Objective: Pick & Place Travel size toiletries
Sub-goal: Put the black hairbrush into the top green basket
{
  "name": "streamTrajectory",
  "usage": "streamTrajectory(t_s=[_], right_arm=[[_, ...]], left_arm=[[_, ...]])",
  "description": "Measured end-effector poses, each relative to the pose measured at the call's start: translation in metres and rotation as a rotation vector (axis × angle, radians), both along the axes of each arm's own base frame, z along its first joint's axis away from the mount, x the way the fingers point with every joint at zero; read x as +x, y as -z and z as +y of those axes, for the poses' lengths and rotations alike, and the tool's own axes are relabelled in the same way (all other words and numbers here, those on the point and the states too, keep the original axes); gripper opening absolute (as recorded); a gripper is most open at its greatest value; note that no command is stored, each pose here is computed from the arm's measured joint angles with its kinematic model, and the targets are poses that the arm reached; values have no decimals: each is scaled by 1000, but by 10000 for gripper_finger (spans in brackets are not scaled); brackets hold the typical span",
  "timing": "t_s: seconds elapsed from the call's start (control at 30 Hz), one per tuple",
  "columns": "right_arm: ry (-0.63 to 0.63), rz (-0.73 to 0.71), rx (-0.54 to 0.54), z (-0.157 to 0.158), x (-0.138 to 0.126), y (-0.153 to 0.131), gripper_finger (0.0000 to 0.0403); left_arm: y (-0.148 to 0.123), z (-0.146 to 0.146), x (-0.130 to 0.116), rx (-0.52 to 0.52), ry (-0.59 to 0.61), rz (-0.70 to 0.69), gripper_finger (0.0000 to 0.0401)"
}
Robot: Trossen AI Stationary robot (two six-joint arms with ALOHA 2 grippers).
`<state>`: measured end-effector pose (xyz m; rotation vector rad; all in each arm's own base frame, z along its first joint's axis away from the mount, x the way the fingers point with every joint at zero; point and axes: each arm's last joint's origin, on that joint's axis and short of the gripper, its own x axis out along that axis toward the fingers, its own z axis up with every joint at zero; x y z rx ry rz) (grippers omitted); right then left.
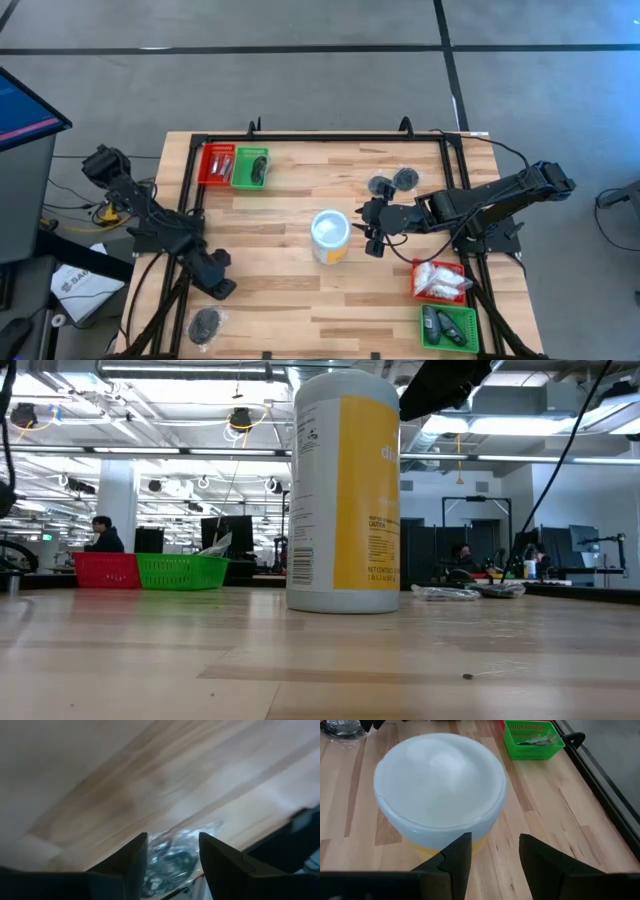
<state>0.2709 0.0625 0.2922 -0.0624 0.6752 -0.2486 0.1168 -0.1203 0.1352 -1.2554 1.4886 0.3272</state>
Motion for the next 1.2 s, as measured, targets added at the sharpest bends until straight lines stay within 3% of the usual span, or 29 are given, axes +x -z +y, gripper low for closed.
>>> streamTrajectory(t_s=[0.97, 1.2], right_arm=[[-3, -5, -1, 0, 0, 0, 154], [-4, -5, -1, 0, 0, 0, 154]], left_arm=[[9, 0, -6, 6, 16, 158, 168], [7, -5, -5, -1, 3, 109, 168]])
